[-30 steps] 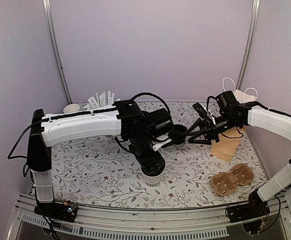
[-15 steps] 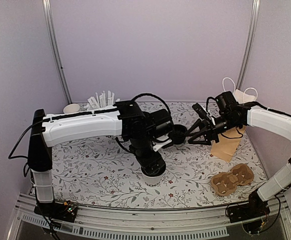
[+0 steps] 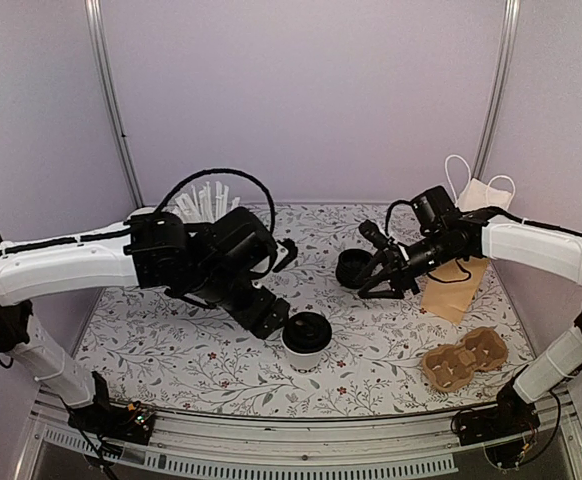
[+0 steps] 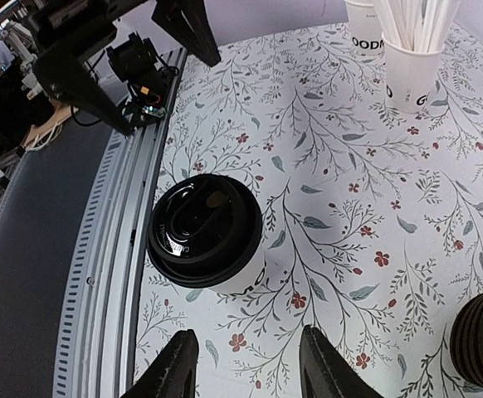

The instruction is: Pack the takeout coffee

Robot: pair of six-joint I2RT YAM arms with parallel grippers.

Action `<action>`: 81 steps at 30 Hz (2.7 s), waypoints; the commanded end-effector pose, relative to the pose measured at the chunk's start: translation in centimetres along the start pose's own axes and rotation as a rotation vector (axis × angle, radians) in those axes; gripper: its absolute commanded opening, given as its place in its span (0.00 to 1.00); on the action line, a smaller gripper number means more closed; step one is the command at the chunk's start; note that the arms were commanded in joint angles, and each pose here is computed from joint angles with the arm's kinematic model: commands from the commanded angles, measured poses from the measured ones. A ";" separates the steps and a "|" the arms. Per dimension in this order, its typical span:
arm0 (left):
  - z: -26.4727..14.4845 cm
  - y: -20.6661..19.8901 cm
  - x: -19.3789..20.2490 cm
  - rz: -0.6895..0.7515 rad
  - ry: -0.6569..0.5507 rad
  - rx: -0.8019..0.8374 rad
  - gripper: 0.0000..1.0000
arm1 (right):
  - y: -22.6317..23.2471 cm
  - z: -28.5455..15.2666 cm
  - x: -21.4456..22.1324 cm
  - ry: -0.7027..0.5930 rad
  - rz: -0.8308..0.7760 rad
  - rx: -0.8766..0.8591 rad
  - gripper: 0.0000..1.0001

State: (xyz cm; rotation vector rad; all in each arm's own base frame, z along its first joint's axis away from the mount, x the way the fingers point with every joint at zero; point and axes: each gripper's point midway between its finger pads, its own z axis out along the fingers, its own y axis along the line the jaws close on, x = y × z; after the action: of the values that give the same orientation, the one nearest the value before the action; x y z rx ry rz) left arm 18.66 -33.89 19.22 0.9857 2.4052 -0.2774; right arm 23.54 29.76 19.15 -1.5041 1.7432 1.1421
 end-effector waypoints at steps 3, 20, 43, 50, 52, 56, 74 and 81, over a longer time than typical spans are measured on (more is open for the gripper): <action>-0.1 2.6 -0.5 -0.419 -0.338 0.050 0.84 | -0.4 3.4 2.4 0.195 -0.074 0.040 0.45; 1.4 -0.7 1.7 -0.646 -0.491 0.448 0.73 | 1.5 8.4 2.8 0.425 -0.247 -0.014 0.46; 2.5 -0.7 1.7 -0.623 -0.451 0.390 0.76 | 3.0 8.4 4.8 0.518 -0.276 0.008 0.45; 3.3 0.7 0.6 -0.636 -0.461 0.382 0.71 | 6.8 8.4 2.8 0.351 -0.046 -0.159 0.47; 3.8 0.6 0.3 -0.636 -0.454 0.385 0.70 | 8.1 8.4 3.2 0.327 0.044 -0.223 0.47; 4.7 -0.2 -0.3 -0.615 -0.439 0.417 0.67 | 9.7 8.5 4.6 0.331 0.184 -0.312 0.61; 10.2 -1.7 5.1 -0.656 -0.220 0.362 0.55 | 5.6 9.7 4.7 0.337 0.447 -0.282 0.59; 11.3 -1.5 7.1 -0.683 -0.169 0.340 0.53 | 4.6 10.3 4.0 0.317 0.507 -0.308 0.49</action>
State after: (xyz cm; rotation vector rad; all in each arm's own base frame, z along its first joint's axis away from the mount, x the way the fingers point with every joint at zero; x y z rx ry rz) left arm 19.41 -37.14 11.13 0.2053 2.3324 -1.1396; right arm 16.27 36.08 11.69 -1.5765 2.3318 1.4722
